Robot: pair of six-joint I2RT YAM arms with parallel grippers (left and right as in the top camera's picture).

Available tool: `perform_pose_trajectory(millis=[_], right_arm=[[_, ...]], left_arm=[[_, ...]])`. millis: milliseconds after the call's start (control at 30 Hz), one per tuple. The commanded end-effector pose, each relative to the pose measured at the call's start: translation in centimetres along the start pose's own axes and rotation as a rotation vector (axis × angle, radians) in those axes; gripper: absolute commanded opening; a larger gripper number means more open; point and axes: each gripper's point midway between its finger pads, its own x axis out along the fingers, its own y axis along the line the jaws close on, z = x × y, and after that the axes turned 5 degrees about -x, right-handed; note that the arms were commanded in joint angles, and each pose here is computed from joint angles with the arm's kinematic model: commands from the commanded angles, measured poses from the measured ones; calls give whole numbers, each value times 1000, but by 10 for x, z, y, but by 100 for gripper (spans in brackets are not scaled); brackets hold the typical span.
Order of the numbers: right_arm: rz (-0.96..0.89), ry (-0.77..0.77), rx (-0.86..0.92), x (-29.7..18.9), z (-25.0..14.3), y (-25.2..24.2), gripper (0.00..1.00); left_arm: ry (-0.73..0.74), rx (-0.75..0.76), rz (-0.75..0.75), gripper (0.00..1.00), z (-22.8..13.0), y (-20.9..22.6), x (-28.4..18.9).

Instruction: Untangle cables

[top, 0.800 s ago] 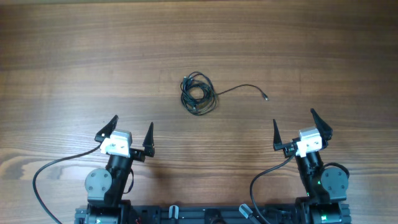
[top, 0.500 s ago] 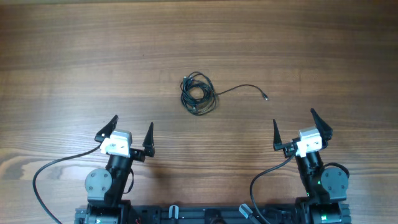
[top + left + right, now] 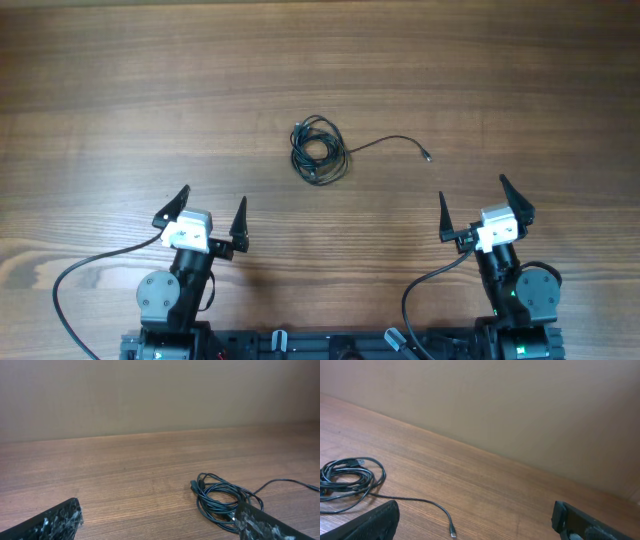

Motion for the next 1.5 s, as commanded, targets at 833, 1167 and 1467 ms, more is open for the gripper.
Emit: perform_pose_trajectory(millis=[833,1167,1467], right_arm=[[11,-15,-10,0,3,2,100],[23,15,-6,1,-4,4,100],[23,15,-6,1,-4,4,99]], left_arm=[[7,82,18,100,-3,3,0],[6,-92,11,100,-3,2,0],[70,-281,5,100,-7,-1,2]])
